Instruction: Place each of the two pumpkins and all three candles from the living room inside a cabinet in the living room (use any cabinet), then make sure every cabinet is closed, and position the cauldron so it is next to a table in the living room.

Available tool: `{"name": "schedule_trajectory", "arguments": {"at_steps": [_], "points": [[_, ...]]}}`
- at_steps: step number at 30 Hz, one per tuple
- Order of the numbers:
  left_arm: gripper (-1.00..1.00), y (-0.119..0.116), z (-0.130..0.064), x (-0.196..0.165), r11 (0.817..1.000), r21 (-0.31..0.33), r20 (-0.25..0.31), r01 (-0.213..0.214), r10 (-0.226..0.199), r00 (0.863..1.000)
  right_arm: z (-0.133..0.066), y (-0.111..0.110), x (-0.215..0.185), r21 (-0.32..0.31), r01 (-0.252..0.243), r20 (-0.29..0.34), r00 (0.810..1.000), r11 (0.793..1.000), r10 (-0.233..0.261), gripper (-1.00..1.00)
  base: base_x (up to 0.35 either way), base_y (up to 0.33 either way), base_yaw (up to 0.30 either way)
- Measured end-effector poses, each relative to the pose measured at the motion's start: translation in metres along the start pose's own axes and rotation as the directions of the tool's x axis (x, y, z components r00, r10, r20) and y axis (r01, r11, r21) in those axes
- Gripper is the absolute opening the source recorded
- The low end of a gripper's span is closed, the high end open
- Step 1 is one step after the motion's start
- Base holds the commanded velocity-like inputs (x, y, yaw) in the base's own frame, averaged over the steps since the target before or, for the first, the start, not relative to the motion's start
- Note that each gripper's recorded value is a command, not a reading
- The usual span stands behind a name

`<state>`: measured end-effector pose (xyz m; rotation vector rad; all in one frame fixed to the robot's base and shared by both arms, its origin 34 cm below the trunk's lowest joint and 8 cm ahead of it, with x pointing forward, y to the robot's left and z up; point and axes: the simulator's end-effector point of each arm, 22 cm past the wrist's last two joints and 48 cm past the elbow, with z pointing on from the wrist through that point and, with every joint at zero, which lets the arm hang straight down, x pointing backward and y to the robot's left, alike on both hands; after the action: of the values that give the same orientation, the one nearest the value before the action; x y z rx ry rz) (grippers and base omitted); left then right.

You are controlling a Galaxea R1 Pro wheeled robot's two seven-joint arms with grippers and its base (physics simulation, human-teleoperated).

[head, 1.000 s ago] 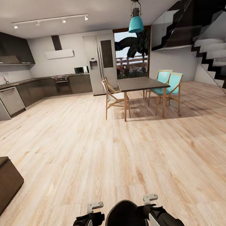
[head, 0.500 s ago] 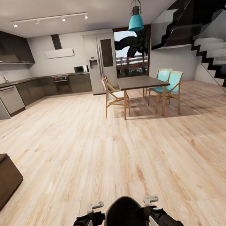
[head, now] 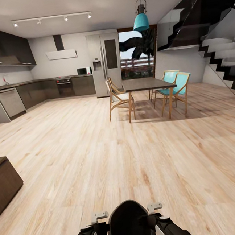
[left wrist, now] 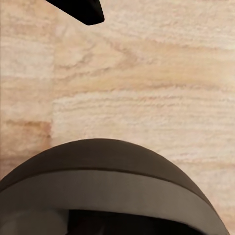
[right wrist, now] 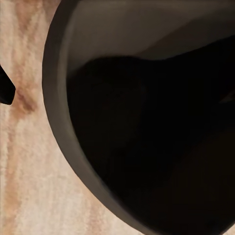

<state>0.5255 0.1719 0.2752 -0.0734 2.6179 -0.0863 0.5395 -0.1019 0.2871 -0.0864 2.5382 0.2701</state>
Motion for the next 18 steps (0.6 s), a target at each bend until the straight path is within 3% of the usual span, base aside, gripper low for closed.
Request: {"name": "schedule_trajectory", "arguments": {"at_steps": [18], "points": [[1.0,0.0,0.014,0.007,1.0,0.0,0.001,-0.001,0.001,1.0,0.016,-0.005,0.031,0.006,-0.017,-0.041,0.999,1.0,0.017,1.0,0.0,0.0,0.0]]}}
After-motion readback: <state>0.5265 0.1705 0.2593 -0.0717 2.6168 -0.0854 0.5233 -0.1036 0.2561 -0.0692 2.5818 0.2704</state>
